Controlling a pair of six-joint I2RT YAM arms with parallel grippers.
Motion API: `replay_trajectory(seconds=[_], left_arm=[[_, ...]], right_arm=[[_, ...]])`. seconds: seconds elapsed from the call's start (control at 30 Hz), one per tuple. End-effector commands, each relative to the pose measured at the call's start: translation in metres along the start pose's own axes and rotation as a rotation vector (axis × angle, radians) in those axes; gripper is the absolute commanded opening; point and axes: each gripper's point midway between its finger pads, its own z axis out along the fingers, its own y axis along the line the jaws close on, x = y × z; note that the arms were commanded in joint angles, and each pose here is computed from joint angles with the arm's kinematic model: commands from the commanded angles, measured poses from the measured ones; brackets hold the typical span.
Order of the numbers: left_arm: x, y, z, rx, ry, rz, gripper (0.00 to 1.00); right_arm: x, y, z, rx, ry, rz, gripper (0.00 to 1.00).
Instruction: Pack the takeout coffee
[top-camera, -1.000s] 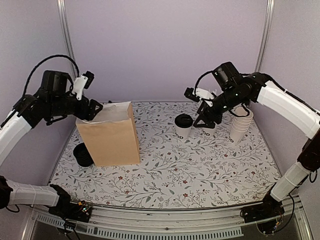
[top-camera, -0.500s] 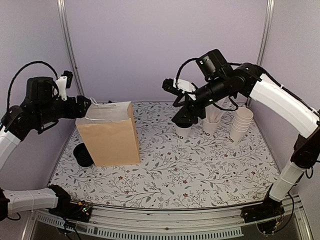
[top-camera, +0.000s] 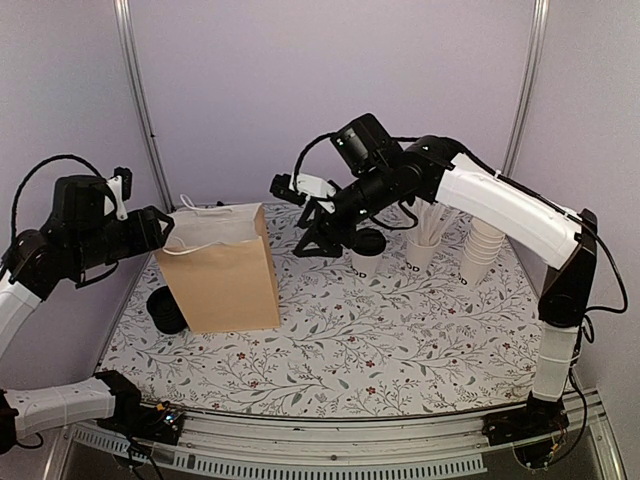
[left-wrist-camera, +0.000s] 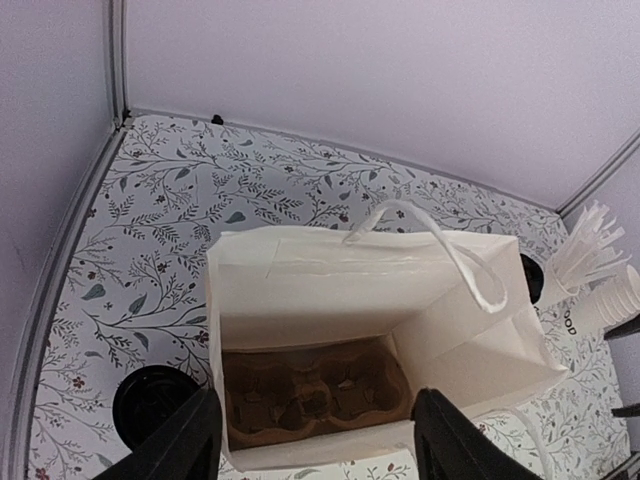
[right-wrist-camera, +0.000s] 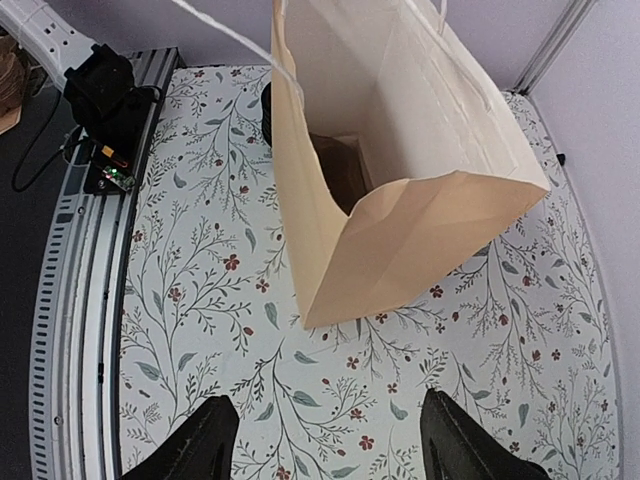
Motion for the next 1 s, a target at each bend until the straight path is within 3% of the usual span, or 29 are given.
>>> replay_trajectory(seconds=[0.0, 0.2, 0.6, 0.87, 0.97], left_arm=[[-0.013, 0.012, -0.018, -0.052, -0.034, -0.051, 0.66], [0.009, 0.017, 0.008, -0.094, 0.093, -0.046, 0.59], [0.006, 0.032, 0.031, -0.144, 0.085, -0.053, 0.28], [0.015, 0.027, 0.048, -0.125, 0.135, -0.051, 0.23], [0.016, 0.018, 0.049, -0.076, 0.142, -0.055, 0.01]], right_arm=[[0.003, 0.014, 0.000, -0.030, 0.012, 0.023, 0.66], [0.009, 0.017, -0.006, -0.021, 0.022, 0.024, 0.66], [0.027, 0.027, -0.013, -0.011, 0.054, 0.026, 0.66], [0.034, 0.026, -0.021, 0.025, 0.067, 0.020, 0.66], [0.037, 0.025, -0.024, 0.038, 0.070, 0.016, 0.66]])
